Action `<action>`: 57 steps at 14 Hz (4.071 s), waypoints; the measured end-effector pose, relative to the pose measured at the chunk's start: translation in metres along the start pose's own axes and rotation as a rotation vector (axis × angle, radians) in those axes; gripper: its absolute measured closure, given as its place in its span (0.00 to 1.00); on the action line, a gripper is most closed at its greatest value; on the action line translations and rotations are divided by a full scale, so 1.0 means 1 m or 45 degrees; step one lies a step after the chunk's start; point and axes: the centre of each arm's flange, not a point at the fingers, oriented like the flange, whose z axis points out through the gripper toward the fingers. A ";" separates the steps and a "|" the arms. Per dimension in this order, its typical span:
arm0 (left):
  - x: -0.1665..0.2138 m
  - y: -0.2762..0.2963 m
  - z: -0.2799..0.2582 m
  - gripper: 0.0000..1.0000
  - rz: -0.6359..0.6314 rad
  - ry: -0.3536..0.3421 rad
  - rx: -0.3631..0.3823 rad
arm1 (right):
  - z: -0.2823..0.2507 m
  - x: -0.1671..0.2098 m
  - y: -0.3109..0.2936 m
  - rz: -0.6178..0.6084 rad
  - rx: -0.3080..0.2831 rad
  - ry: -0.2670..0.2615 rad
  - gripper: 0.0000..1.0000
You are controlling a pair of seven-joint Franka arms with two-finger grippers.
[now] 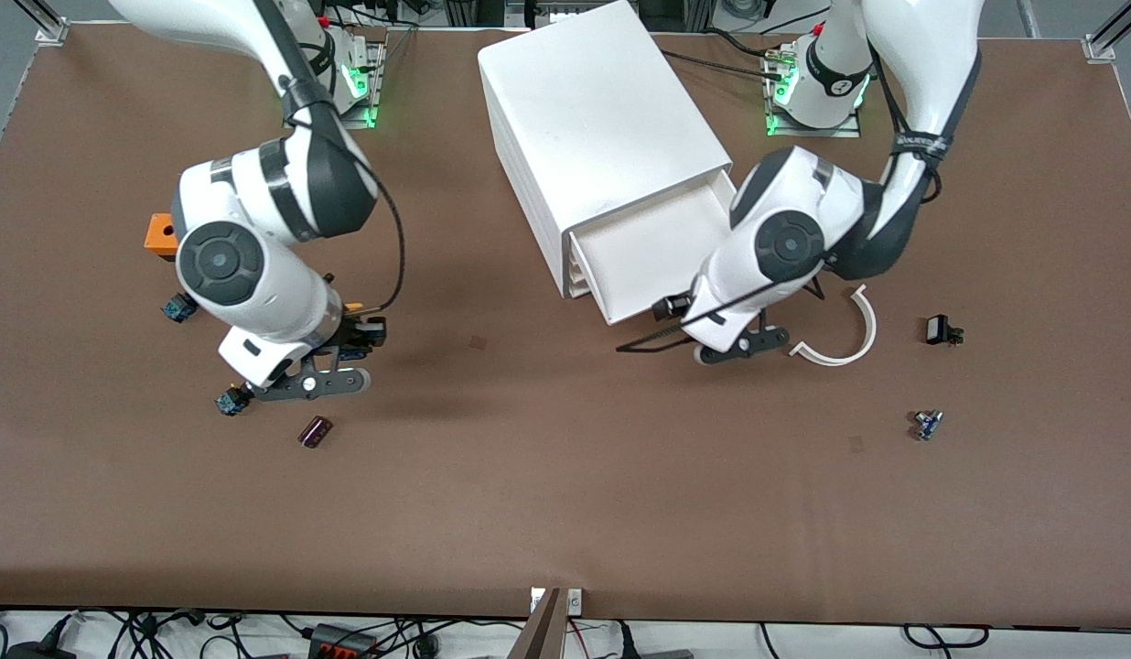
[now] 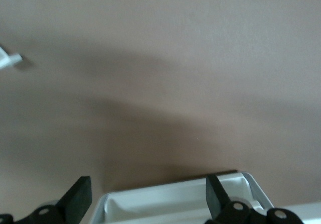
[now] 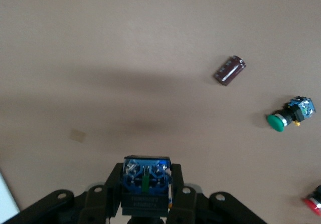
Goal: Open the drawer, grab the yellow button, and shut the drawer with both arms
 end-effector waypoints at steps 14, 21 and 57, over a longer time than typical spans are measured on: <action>-0.102 0.024 0.029 0.00 0.103 -0.065 0.092 | 0.164 -0.036 0.028 -0.250 0.044 -0.065 0.59; -0.093 0.019 0.019 0.00 0.128 -0.057 0.071 | 0.203 -0.029 0.029 -0.240 0.045 -0.039 0.59; 0.023 -0.274 -0.248 0.00 0.587 0.299 0.084 | -0.188 -0.095 0.264 0.278 0.067 0.107 0.00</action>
